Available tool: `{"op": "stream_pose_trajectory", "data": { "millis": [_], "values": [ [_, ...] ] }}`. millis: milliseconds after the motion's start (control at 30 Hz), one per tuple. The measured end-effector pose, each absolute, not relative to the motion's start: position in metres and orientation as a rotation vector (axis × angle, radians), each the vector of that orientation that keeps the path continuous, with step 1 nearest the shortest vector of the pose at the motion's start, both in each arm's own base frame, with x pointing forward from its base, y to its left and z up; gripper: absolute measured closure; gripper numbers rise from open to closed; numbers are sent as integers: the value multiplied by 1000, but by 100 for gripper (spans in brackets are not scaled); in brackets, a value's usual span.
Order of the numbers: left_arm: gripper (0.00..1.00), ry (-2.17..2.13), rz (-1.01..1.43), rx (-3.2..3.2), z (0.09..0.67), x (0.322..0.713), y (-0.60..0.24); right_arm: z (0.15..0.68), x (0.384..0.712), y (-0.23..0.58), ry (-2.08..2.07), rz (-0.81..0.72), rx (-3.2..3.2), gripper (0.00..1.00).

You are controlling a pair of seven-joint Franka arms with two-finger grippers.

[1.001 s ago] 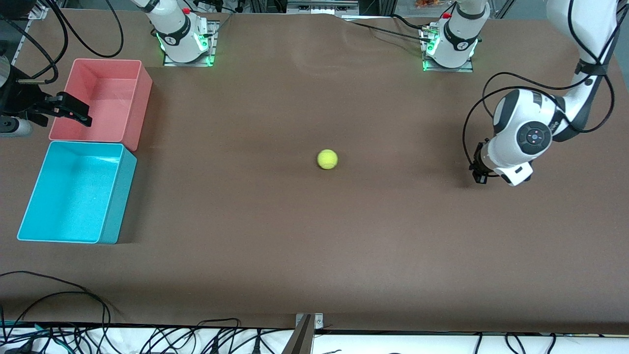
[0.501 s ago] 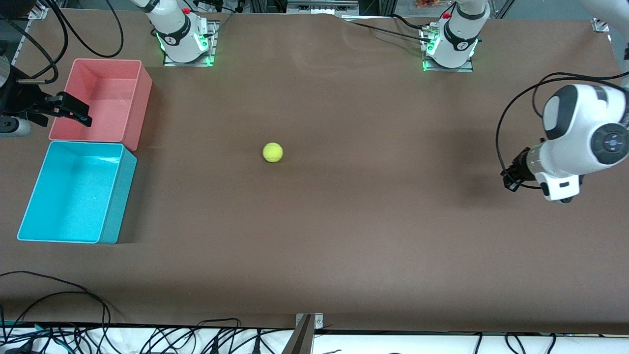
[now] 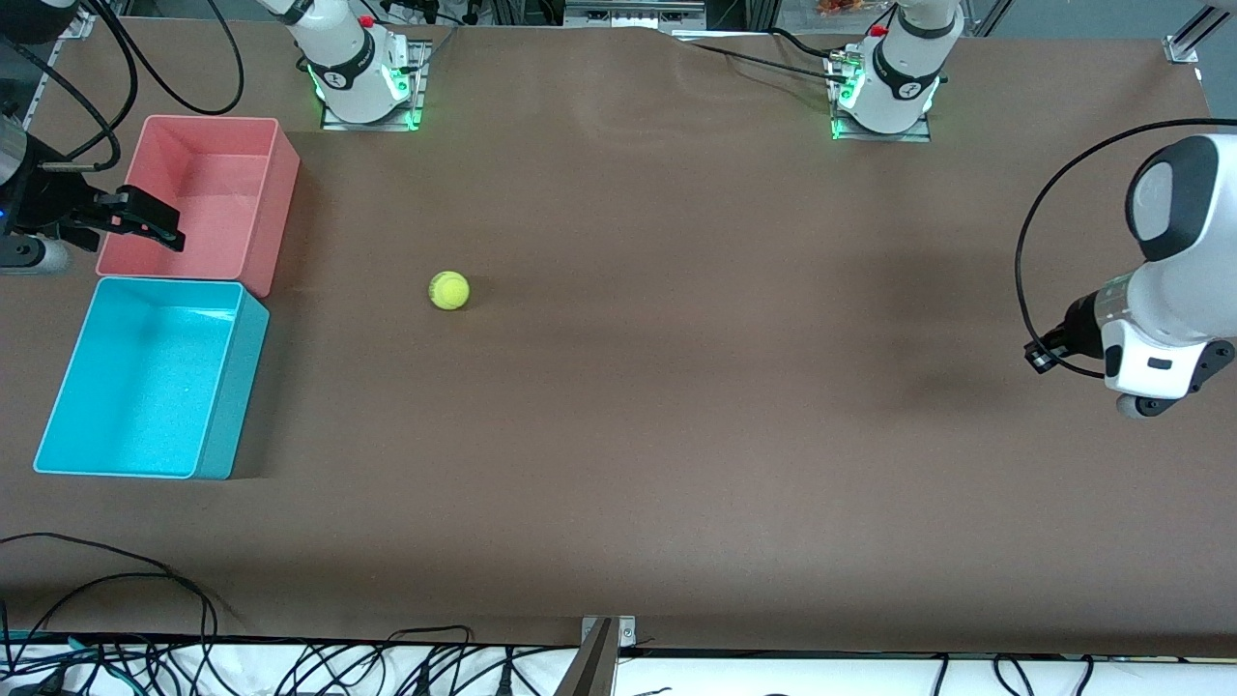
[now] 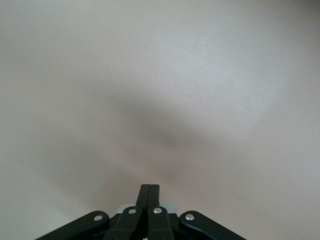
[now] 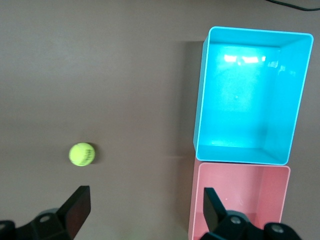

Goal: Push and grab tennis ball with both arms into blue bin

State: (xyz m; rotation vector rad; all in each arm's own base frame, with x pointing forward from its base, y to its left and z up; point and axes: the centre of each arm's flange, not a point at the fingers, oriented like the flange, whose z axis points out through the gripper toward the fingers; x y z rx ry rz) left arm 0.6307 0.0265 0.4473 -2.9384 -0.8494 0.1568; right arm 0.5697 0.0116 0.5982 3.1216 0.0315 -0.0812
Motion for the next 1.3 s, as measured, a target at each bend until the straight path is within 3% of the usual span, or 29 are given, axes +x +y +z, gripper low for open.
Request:
{"op": "stream_pose_trajectory", "data": {
  "millis": [267,334,668,1302],
  "values": [
    [96,-547,128,-3027,485,637,28,595,571,12,31,-92,3121,0],
    [91,-484,117,-3044,492,638,25,590,573,12,32,-106,3120,0],
    [86,-149,110,-3100,521,638,4,559,585,14,37,-192,3113,0],
    [0,-44,113,-3109,537,636,-1,517,552,14,42,-319,3105,0]
  ]
}}
